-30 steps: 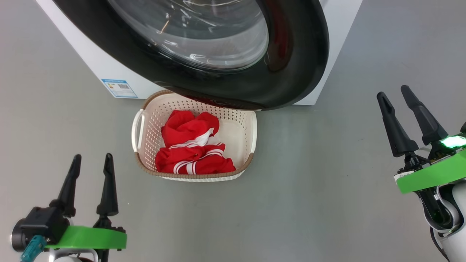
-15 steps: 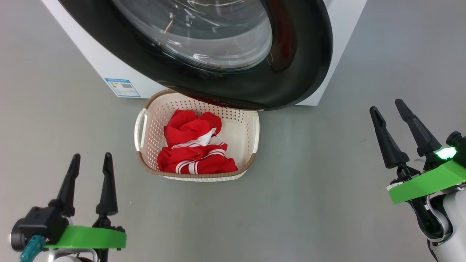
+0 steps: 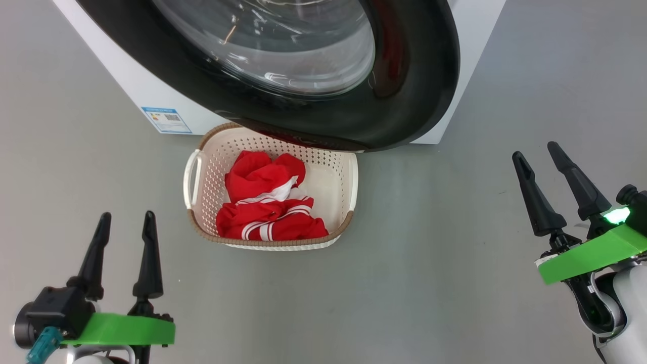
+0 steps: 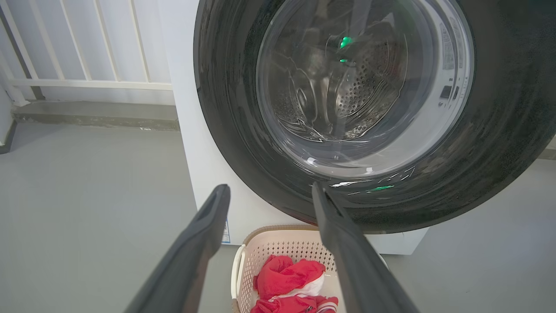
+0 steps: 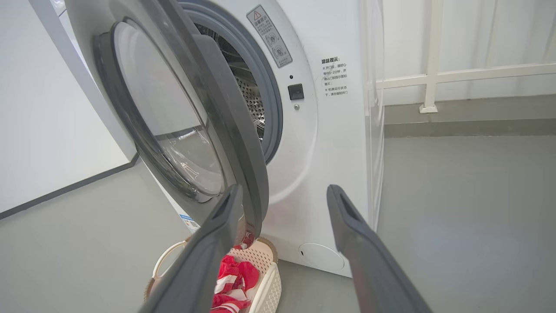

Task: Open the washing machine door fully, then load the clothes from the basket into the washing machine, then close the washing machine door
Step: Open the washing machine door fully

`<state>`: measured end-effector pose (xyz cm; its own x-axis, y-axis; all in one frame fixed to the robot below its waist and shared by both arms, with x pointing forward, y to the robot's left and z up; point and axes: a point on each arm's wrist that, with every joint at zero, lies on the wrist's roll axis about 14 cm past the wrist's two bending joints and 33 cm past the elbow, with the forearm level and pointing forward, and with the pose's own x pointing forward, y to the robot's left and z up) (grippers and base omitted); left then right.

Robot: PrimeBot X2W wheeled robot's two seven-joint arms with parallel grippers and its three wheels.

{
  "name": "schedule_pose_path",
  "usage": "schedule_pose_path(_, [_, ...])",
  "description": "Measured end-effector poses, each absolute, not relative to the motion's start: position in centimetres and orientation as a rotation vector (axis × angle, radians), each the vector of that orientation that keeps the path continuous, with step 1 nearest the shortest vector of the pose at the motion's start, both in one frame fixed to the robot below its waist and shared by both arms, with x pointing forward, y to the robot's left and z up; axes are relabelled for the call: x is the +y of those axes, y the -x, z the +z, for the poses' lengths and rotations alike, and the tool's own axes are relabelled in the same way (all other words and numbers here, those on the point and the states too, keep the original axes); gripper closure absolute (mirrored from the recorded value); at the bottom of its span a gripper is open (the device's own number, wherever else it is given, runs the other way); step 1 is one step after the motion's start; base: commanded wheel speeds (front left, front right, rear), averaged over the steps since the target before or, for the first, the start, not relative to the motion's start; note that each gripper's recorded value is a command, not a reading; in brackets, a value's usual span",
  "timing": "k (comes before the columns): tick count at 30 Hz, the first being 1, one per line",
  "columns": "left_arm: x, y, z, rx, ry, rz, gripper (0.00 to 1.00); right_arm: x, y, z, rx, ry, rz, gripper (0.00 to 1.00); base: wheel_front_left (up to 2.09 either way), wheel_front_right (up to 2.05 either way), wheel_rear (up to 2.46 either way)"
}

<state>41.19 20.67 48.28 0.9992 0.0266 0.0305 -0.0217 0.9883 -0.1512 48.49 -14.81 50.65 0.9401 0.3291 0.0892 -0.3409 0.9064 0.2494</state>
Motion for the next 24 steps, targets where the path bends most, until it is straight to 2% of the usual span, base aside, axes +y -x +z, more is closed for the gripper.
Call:
schedule_pose_path(10, [20.7, -41.2, 48.2, -0.030, 0.151, 0.027, 0.00, -14.6, -48.8, 50.9, -0.051, -0.265, 0.353, 0.00, 0.00, 0.00, 0.00])
schedule_pose_path(12, [20.8, -41.2, 48.2, -0.030, 0.151, 0.027, 0.00, -14.5, -49.1, 51.2, -0.059, -0.274, 0.357, 0.18, 0.00, 0.00, 0.00])
schedule_pose_path(14, [20.8, -41.2, 48.1, -0.029, 0.151, 0.028, 0.00, -14.4, -49.5, 51.8, -0.073, -0.288, 0.363, 0.51, 0.00, 0.00, 0.00])
schedule_pose_path(15, [20.8, -41.2, 48.1, -0.029, 0.151, 0.028, 0.00, -14.3, -49.6, 52.2, -0.080, -0.299, 0.366, 0.55, 0.00, 0.00, 0.00])
schedule_pose_path(16, [20.8, -41.3, 48.1, -0.028, 0.151, 0.028, 0.00, -14.2, -49.8, 52.5, -0.088, -0.311, 0.369, 0.65, 0.00, 0.00, 0.00])
schedule_pose_path(17, [20.8, -41.3, 48.0, -0.027, 0.151, 0.028, 0.00, -14.1, -50.0, 52.8, -0.094, -0.319, 0.373, 0.78, 0.00, 0.00, 0.00])
schedule_pose_path(18, [20.7, -41.3, 48.0, -0.026, 0.152, 0.028, 0.00, -14.1, -50.2, 53.1, -0.100, -0.330, 0.376, 1.00, 0.00, 0.00, 0.00])
schedule_pose_path(24, [20.8, -41.3, 47.8, -0.021, 0.151, 0.031, 0.00, -14.0, -51.6, 55.1, -0.132, -0.430, 0.388, 1.00, 0.00, 0.00, 0.00])
